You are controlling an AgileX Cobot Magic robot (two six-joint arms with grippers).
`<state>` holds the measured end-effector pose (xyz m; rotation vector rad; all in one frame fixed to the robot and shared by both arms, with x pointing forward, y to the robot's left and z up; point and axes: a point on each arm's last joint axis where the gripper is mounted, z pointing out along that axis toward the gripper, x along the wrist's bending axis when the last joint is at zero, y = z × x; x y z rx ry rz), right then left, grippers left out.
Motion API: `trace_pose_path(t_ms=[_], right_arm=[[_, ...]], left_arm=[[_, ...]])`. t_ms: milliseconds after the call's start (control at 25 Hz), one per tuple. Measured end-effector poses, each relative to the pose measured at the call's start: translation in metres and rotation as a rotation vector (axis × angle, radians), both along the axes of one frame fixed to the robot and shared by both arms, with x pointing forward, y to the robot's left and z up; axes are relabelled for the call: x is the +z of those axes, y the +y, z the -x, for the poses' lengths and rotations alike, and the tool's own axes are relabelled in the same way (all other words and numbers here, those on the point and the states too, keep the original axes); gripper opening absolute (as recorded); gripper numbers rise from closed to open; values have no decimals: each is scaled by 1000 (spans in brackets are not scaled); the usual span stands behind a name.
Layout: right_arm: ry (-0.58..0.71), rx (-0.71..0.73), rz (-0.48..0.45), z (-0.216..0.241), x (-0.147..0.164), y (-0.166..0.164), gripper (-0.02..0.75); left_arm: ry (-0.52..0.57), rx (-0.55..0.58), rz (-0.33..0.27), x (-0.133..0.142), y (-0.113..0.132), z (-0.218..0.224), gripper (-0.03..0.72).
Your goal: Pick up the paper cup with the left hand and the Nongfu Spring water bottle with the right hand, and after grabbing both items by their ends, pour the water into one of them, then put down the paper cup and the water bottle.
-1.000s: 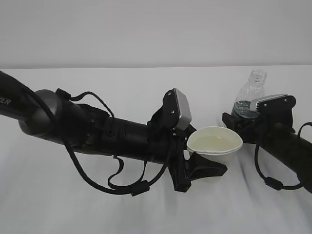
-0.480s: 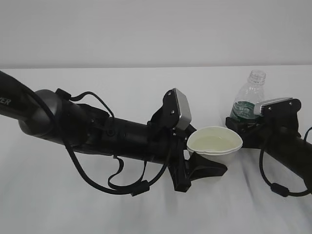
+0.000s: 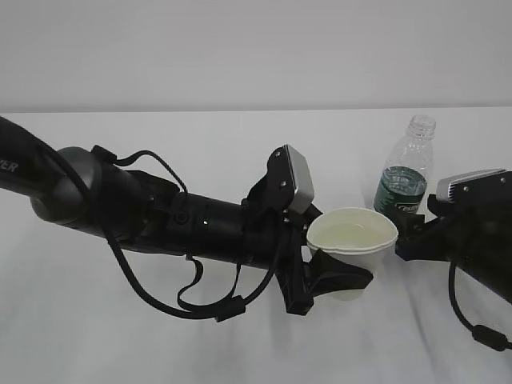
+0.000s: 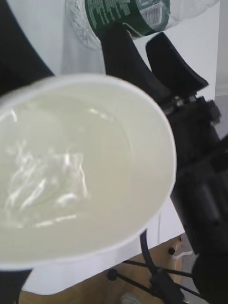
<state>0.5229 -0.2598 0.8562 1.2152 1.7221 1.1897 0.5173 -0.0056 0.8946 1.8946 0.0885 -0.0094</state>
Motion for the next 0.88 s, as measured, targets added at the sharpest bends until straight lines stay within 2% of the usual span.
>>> trace_pose_path(t_ms=[360, 600, 880], right_arm=[[-27, -12, -3, 31, 25, -3, 579], [-46, -14, -5, 52, 39, -5, 579], [-102, -14, -9, 64, 55, -5, 579]], left_arm=[[-13, 32, -16, -1, 1, -3, 420], [0, 87, 7, 1, 2, -9, 420], [13, 173, 30, 2, 19, -28, 420]])
